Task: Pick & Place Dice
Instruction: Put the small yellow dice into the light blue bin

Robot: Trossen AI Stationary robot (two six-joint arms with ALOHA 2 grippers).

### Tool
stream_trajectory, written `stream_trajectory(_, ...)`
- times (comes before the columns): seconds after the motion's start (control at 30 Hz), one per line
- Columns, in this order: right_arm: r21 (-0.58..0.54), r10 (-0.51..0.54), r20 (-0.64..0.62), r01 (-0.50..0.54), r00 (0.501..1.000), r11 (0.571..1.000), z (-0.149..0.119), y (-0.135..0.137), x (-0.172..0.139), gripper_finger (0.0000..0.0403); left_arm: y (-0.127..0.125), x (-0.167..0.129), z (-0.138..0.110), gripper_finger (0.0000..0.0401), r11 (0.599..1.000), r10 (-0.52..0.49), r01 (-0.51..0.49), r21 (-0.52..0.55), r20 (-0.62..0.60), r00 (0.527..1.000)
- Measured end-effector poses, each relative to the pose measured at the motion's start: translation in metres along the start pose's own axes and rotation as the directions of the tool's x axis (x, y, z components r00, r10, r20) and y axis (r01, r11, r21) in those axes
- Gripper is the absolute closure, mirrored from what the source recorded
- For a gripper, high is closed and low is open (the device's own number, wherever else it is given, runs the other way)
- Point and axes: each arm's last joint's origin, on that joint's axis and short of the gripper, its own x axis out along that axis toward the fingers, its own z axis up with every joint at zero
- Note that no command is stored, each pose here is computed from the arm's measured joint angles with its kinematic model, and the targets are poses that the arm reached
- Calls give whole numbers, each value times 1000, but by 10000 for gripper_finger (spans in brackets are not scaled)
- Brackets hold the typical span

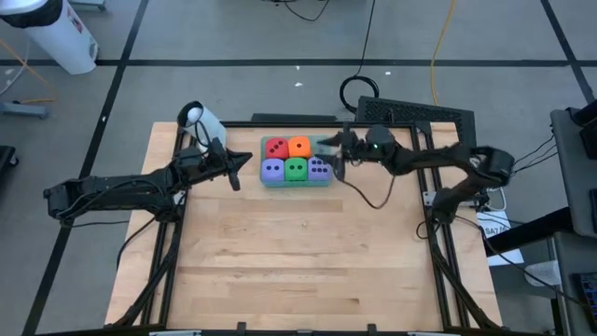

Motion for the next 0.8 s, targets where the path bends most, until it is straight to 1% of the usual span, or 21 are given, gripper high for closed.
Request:
stream_trajectory(0.17,-12,100,37,-99,994,995,19,37,-13,287,0,0,0,377,1000,0,0,0,0,1000)
stream_trajectory(0.27,-19,136,55,-135,989,991,22,56,-23,343,0,0,0,377,1000,0,0,0,0,1000)
stream_trajectory(0.37,-15,154,55,-153,987,988,19,71,-31,389,0,0,0,377,1000,0,0,0,1,1000)
stream_trajectory(0.43,6,160,38,-160,986,987,12,80,-34,397,0,0,0,377,1000,0,0,0,1,1000)
stream_trajectory(0.57,46,164,-44,-162,985,986,-13,101,-38,385,0,0,0,377,1000,1,-1,0,1,1000)
stream_trajectory(0.7,33,140,-127,-137,982,990,-40,126,-41,393,0,0,0,377,1000,1,-1,-1,1,1000)
stream_trajectory(0.8,23,147,-170,-145,974,989,-57,141,-44,401,0,0,0,377,1000,1,-1,-2,1,1000)
